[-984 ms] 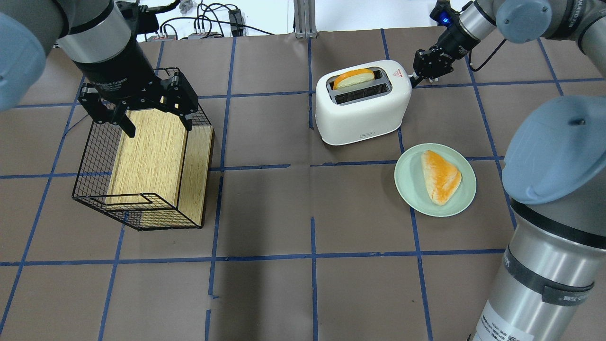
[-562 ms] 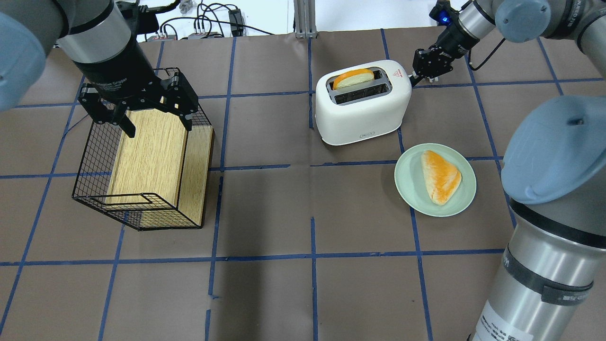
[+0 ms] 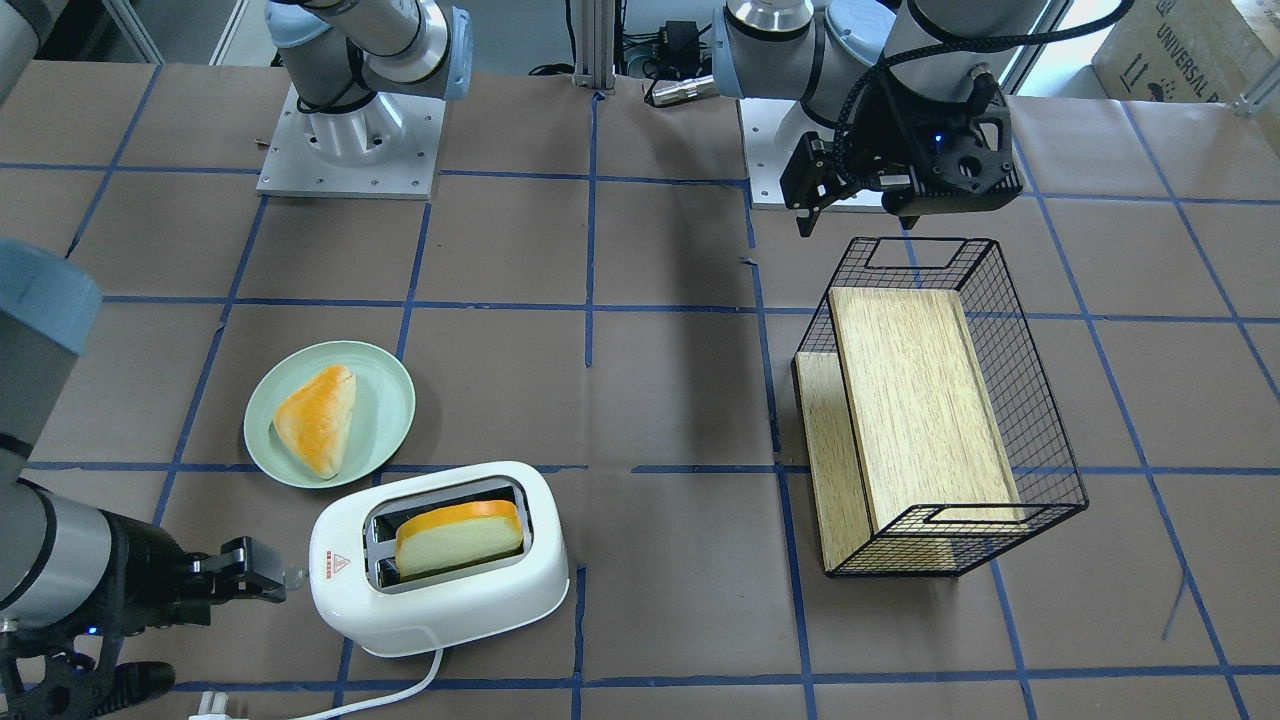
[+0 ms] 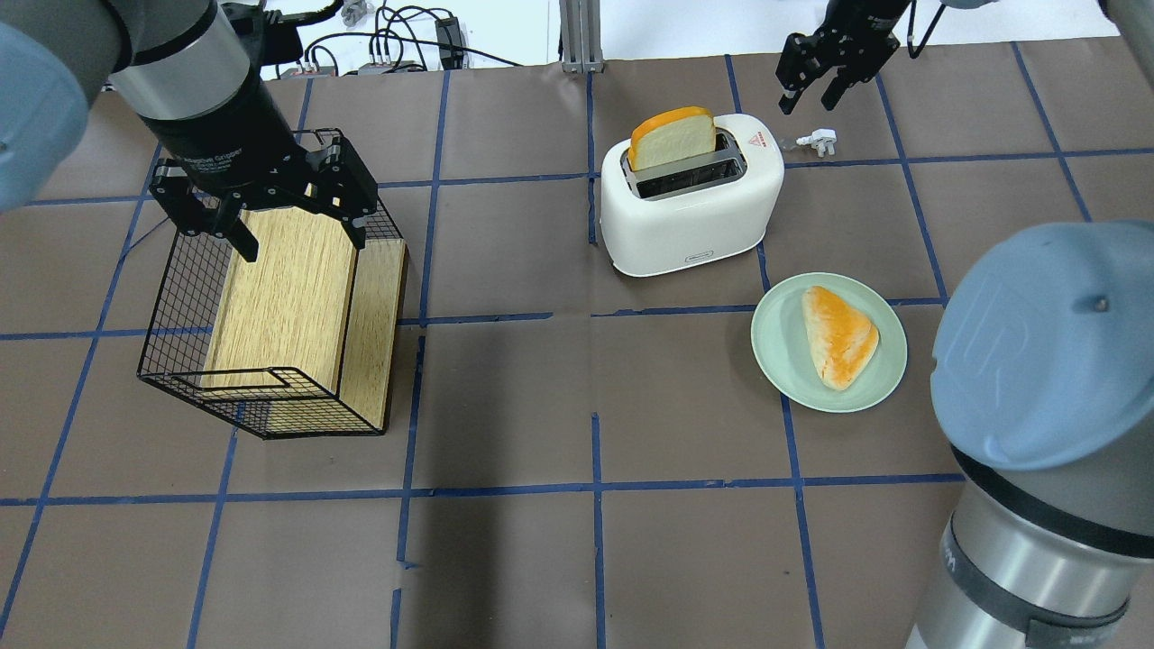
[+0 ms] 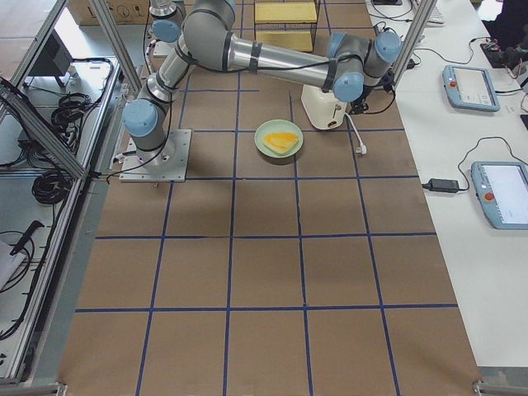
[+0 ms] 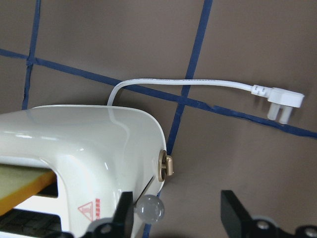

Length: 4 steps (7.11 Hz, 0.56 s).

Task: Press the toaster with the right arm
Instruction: 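Lift the right gripper up and away from the toaster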

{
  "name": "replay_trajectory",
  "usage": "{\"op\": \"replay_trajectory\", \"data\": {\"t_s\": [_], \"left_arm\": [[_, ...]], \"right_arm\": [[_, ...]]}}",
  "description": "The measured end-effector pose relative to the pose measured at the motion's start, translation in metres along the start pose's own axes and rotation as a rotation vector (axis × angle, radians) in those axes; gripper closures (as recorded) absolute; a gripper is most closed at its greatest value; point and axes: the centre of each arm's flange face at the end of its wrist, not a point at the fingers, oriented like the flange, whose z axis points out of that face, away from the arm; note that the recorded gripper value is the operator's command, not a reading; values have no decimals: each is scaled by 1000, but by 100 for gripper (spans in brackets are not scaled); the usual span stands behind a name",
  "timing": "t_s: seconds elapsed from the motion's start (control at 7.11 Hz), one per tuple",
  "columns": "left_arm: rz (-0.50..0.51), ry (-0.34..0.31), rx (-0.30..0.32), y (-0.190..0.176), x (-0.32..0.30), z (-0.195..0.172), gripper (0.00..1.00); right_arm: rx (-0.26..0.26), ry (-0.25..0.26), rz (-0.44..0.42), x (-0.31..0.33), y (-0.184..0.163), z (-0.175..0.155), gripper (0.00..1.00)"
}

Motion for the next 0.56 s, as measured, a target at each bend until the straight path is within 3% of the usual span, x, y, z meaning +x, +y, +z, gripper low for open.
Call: {"op": "replay_trajectory", "data": {"t_s": [0.14,0.28,0.56], "left_arm": [[0,0,0,0,0,0,0],[0,0,0,0,0,0,0],[0,0,0,0,0,0,0]], "right_arm": [[-8,73,-25,-22,10,-30,0],[-7,105,-41,-45,28,-64,0],[3,124,-36,-88,80,-131,0]]}}
